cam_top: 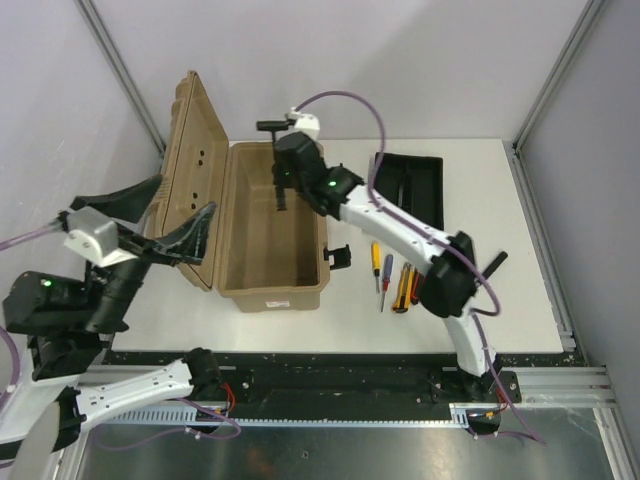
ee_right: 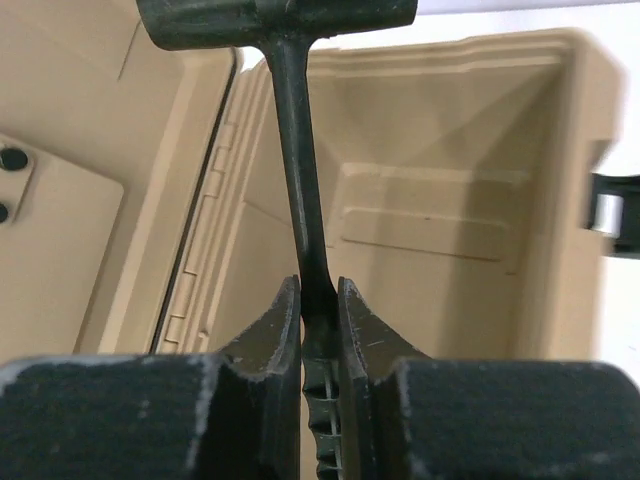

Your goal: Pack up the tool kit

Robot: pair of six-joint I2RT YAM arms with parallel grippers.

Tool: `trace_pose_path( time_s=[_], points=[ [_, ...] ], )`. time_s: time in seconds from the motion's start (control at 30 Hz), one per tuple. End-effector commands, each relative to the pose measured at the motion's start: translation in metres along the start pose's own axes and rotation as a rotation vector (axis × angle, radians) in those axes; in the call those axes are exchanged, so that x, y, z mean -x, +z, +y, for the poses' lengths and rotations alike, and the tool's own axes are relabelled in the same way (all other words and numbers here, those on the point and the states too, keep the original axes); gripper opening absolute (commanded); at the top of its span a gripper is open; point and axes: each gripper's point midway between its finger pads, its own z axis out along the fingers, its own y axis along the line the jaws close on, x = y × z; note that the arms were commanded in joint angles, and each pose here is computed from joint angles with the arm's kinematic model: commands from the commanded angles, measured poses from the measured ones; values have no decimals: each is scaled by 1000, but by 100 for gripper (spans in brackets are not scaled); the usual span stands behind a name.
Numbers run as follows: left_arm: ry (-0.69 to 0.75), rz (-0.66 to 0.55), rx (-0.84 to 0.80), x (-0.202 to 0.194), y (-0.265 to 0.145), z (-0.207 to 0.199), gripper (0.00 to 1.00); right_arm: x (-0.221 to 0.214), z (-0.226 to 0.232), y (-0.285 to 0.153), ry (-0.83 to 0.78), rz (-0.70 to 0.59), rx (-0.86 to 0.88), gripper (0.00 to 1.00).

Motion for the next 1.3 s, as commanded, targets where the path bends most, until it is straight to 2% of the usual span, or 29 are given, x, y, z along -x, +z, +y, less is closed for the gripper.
trace_pose_path(
  time_s=[0.0,0.13,0.3,0.6,0.7,0.8,0.97,1.03,1.13,1.27],
  points=[
    [19,-92,-33,33,-1,2,100,-21,28,26,-48,45,39,0],
    [35,-101,-43,38,1,1,100,-72,9,53,-48,121,-61,0],
    [48,-108,-47,40,0,1,99,-118,-12,66,-42,188,-117,0],
    [63,-90,-40,33,2,1,99,-163,-26,81,-139,254,-175,0],
    [68,-85,-35,31,2,2,99,-178,-36,81,-158,288,-210,3],
    [70,-79,-31,28,2,2,99,-190,-43,80,-171,315,-235,10],
    [74,-71,-29,25,3,1,99,-186,-41,78,-187,304,-238,41],
    [72,-71,-27,25,3,1,100,-170,-29,74,-186,272,-200,49],
    [58,-81,-32,30,2,1,99,-136,-10,64,-181,208,-150,57],
    [45,-94,-43,34,1,1,99,-91,8,44,-168,122,-116,59]
  ],
)
